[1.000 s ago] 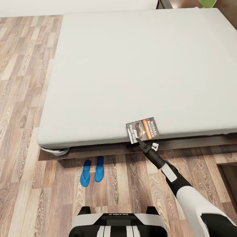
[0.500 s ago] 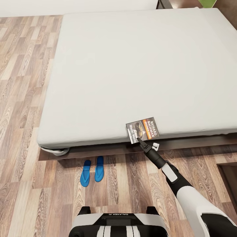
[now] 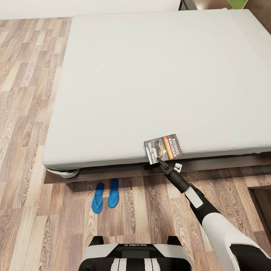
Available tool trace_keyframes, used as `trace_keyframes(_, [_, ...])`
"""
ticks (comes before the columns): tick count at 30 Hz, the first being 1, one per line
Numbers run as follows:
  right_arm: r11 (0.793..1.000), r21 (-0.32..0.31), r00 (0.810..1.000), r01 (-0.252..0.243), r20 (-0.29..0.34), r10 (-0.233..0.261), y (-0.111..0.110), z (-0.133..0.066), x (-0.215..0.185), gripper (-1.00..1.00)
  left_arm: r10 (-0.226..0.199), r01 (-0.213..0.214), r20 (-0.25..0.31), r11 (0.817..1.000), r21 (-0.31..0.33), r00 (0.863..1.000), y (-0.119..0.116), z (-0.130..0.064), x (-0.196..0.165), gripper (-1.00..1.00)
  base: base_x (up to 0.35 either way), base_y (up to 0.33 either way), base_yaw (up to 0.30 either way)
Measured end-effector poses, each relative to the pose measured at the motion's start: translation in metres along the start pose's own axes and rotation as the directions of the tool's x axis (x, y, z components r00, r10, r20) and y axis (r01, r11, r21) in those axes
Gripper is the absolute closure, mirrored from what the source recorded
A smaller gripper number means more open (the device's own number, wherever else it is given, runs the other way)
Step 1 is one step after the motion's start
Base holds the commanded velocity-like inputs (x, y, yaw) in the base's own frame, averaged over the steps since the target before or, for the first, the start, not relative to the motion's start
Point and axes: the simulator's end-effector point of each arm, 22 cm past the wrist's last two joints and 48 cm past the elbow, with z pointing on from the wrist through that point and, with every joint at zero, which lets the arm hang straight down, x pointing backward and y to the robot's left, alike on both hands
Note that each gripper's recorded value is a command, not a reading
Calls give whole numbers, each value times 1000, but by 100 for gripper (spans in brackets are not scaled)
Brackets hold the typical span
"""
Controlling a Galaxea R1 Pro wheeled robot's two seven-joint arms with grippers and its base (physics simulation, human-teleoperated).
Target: In the bedroom, move the book from the bed onto either nightstand, and place the two sandals side by side next to the bed.
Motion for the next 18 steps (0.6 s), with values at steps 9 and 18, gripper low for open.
trace_keyframes(9, [1000, 0, 1000, 0, 0, 0, 0, 0, 0, -100, 0, 0, 0, 1000, 0, 1000, 0, 0, 0, -100, 0, 0, 0])
trace_keyframes(18, [1000, 0, 1000, 0, 0, 0, 0, 0, 0, -100, 0, 0, 0, 1000, 0, 1000, 0, 0, 0, -100, 0, 0, 0])
